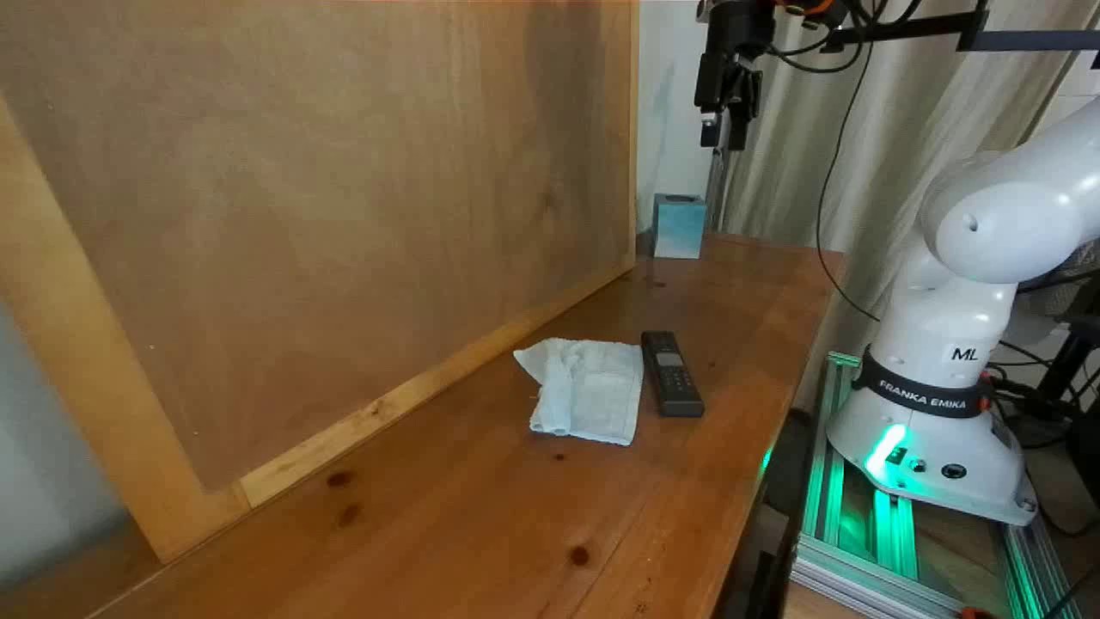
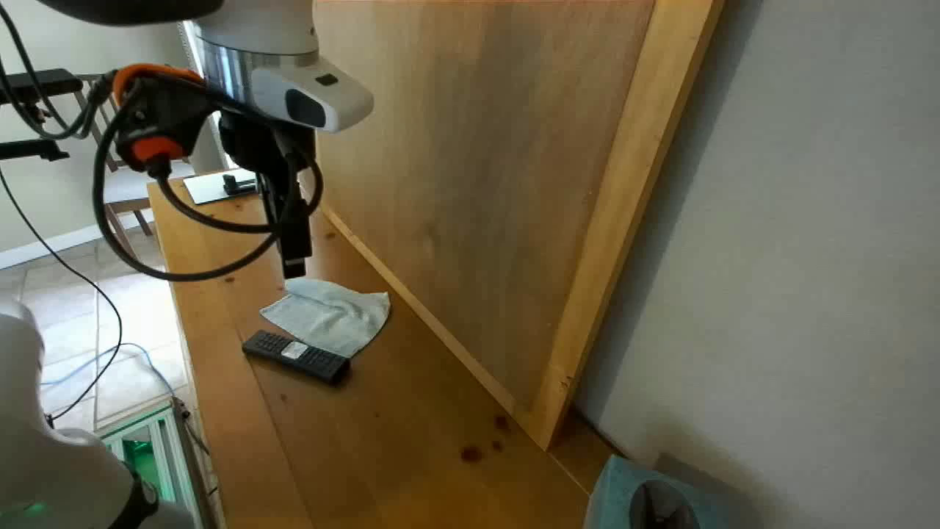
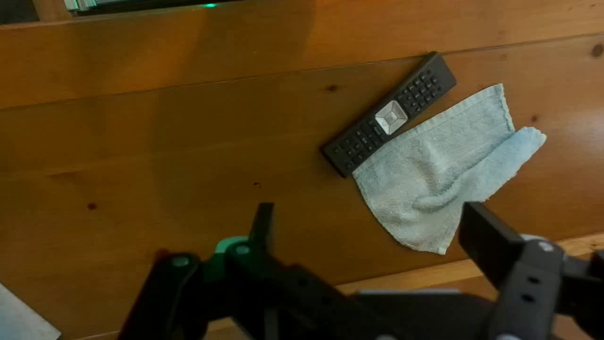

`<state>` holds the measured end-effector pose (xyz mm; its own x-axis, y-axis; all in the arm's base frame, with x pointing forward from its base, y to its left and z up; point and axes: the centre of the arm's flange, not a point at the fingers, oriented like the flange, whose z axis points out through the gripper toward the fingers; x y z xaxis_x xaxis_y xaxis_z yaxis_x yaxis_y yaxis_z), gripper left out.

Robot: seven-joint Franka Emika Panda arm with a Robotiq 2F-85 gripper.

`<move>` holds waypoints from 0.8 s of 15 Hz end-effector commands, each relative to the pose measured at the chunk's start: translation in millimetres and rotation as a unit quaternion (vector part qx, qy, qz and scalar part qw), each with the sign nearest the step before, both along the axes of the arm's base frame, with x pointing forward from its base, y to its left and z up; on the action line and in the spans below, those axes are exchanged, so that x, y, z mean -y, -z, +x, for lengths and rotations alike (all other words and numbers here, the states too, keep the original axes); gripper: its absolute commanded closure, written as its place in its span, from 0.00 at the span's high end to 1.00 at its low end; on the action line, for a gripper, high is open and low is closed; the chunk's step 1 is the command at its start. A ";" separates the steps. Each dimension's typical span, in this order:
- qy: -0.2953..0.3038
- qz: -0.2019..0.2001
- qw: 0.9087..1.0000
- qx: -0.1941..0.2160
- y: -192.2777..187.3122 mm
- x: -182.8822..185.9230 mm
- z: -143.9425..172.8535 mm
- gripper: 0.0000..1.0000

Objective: Use the paper towel to clean the upright board

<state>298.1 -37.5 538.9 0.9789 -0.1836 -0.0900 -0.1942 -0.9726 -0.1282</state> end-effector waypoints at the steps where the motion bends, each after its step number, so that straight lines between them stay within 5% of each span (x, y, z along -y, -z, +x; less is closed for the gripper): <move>1: 0.000 0.000 1.000 0.000 -0.1 0.0 0.0 1.00; 12: -0.024 0.010 1.000 0.001 -0.2 -9.1 -1.7 1.00</move>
<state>298.0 -37.5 539.1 0.9789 -0.1836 -0.0894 -0.1941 -0.9726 -0.1282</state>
